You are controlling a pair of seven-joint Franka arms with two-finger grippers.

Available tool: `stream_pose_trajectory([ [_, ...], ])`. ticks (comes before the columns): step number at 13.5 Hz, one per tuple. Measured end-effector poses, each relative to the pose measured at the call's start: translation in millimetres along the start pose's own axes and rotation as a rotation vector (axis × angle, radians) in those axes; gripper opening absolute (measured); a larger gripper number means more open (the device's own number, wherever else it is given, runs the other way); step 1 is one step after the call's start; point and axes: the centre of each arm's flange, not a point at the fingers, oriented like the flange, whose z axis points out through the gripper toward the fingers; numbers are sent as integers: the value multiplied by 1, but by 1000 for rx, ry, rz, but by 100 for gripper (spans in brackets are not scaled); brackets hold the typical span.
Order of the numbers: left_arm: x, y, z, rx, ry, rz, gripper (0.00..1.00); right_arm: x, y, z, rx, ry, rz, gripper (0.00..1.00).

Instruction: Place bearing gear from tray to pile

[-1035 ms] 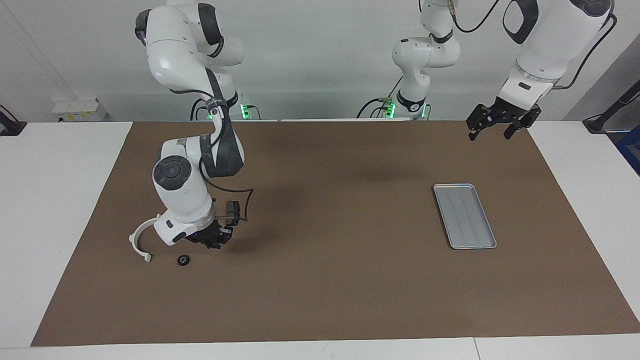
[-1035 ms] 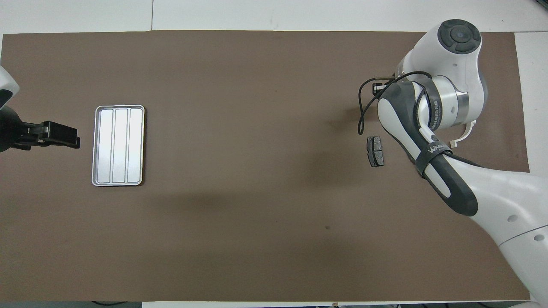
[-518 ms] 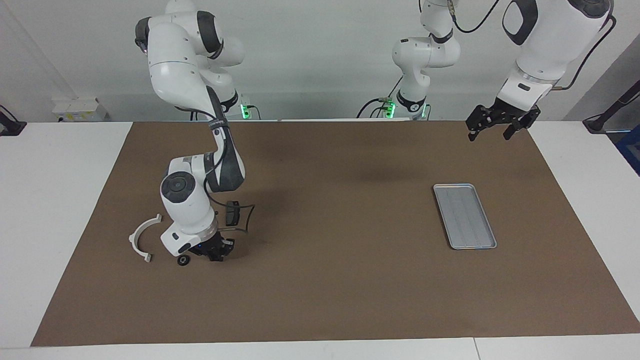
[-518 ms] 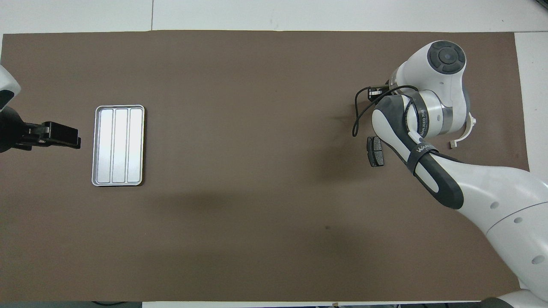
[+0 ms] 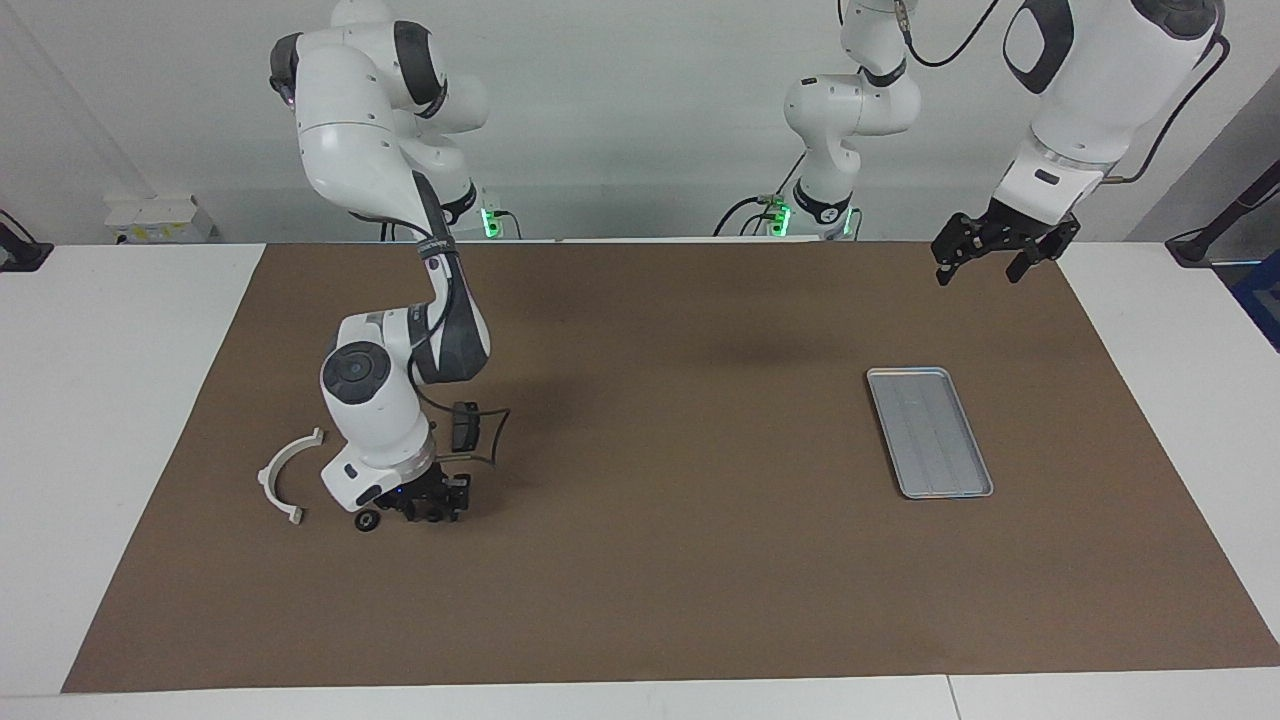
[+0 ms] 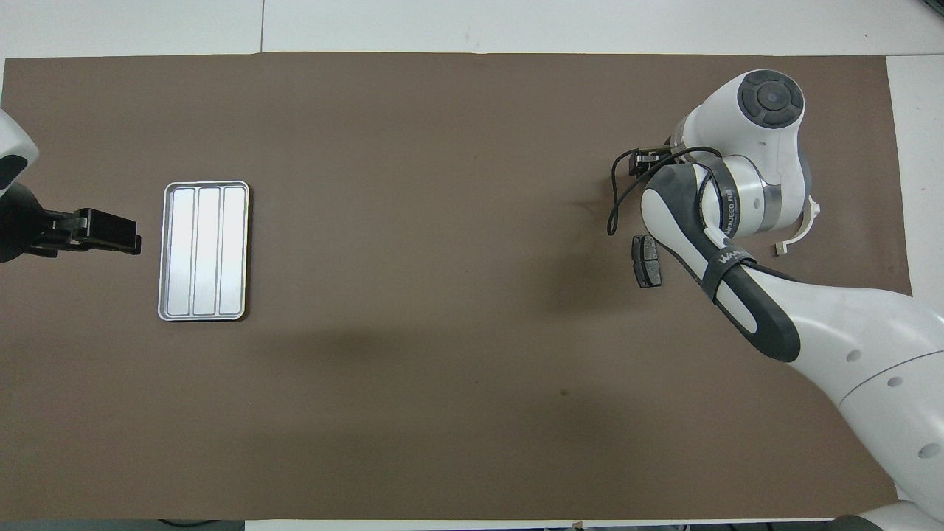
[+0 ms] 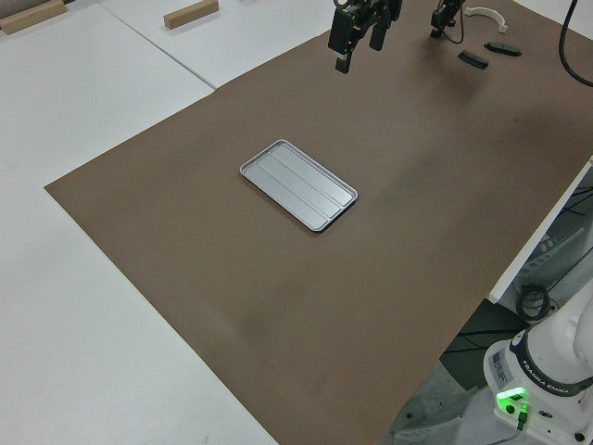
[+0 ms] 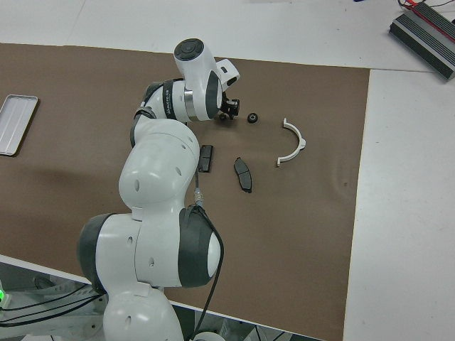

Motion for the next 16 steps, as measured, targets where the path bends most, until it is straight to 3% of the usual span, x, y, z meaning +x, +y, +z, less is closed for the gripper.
stream_pose_trajectory([
  [1,0,1,0,0,0,3,100,1,0,-6,1,8,0,93],
  [2,0,3,0,0,0,5,100,2,1,-12,1,18,1,100],
  [5,0,4,0,0,1,8,100,4,9,-36,0,36,14,100],
  [9,0,4,0,0,3,8,100,-3,29,-90,-18,13,40,100],
  [12,0,4,0,0,4,8,100,-27,31,-168,-36,-38,46,100],
  [16,0,4,2,0,1,8,100,-100,31,-301,-39,-117,53,100],
])
